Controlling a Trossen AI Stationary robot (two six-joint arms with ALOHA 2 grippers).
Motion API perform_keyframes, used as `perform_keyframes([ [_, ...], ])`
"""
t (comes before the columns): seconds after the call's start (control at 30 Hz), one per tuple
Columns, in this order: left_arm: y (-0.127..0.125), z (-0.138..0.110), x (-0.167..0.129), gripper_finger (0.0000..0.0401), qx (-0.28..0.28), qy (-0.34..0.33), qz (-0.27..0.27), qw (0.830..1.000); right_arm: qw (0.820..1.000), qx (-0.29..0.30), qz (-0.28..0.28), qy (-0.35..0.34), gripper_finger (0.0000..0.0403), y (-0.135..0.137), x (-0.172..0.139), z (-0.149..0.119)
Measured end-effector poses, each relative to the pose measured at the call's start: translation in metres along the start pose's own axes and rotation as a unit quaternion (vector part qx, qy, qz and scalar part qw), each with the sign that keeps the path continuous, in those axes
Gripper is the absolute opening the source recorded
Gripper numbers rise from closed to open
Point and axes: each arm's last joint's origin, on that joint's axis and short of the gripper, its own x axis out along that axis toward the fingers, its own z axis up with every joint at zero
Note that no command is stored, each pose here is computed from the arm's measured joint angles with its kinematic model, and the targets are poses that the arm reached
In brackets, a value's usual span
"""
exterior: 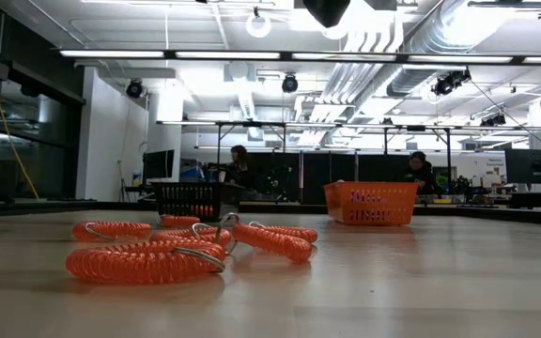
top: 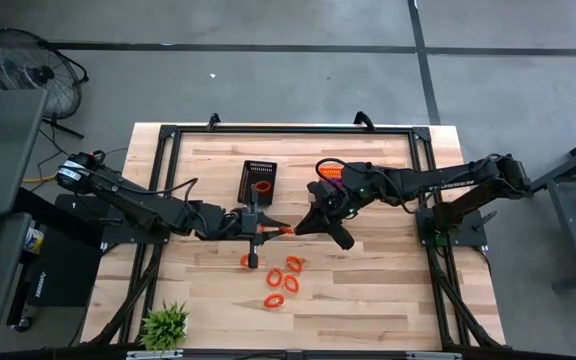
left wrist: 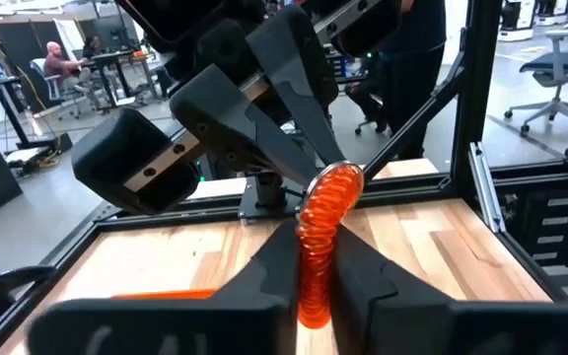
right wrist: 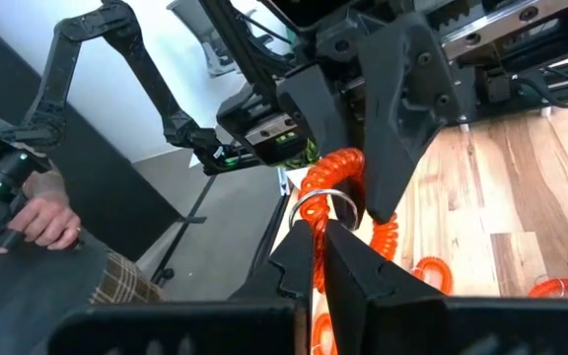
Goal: Sort spring keychains into baskets
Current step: Put the orange spring keychain into the black basket
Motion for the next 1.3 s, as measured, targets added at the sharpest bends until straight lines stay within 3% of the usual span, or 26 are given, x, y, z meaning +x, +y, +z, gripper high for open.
perform_keyframes([
  [0.27, 0.000, -0.001, 0.000, 0.0023, 0.000, 0.004, -0.001, 1.000, 1.000, 0.000, 0.000, 0.000, 0.0011, 0.000, 0.000, 0.000],
  [0.6, 0.000, -0.001, 0.000, 0.0018, -0.011, 0.004, -0.001, 1.000, 1.000, 0.001, -0.014, -0.009, 0.0074, -0.003, -0.004, 0.003],
  [0.87, 0.000, -0.004, 0.000, 0.0018, -0.010, 0.021, 0.011, 1.000, 0.998, -0.008, -0.033, -0.050, 0.0109, -0.003, -0.032, 0.020],
  [1.1, 0.004, -0.011, -0.001, 0.0018, -0.023, 0.056, 0.079, 0.995, 0.993, -0.029, -0.087, -0.071, 0.0109, 0.007, -0.060, 0.026],
  [1.3, 0.017, -0.023, 0.000, 0.0018, -0.071, 0.096, 0.161, 0.980, 0.991, -0.012, -0.130, -0.040, 0.0108, 0.007, -0.069, 0.019],
])
